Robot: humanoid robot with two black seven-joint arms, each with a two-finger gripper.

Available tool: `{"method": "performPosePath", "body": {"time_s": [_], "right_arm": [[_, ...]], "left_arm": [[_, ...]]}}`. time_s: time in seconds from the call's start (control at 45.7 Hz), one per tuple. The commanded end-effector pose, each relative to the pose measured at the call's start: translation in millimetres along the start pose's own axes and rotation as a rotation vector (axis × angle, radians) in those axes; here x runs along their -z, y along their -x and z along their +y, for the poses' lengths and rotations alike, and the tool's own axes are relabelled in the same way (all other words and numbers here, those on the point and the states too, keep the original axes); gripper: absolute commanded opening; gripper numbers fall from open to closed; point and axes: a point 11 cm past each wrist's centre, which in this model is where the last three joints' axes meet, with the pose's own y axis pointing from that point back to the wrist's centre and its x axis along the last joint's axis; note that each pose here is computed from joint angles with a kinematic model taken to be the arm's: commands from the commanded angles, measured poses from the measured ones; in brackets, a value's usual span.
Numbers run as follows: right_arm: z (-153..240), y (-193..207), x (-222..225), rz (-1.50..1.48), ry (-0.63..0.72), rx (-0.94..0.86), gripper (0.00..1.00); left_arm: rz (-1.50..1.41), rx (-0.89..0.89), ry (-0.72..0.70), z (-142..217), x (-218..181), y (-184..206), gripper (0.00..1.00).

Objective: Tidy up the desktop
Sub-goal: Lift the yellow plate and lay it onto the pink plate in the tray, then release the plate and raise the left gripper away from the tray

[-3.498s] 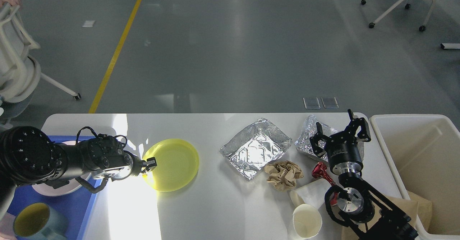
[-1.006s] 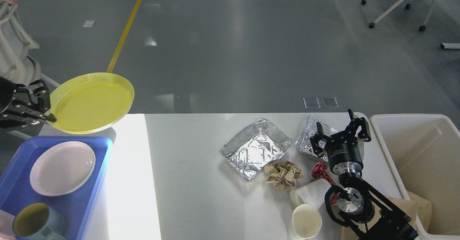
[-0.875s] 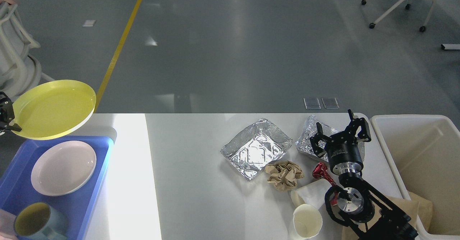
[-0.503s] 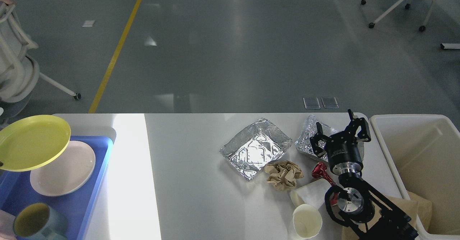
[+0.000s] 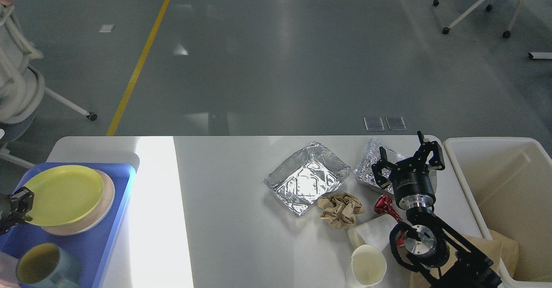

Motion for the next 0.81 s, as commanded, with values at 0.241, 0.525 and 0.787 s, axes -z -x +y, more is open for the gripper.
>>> {"method": "performPosePath", "body": {"time_s": [0.241,0.525,0.787], "right_arm": [[0.2,-0.3,-0.1,0.001,0.000,0.000,1.00],[0.2,-0.3,-0.1,0.001,0.000,0.000,1.00],[0.2,-0.3,-0.1,0.001,0.000,0.000,1.00]], "left_arm": [[-0.009,0.011,0.004,-4.1,-5.1,7.1,0.00],[-0.008,0.006,0.003,-3.4,-4.5,5.9,0.26],[-0.005,0.001,0.014,-0.8,-8.1,3.2,0.83]]}}
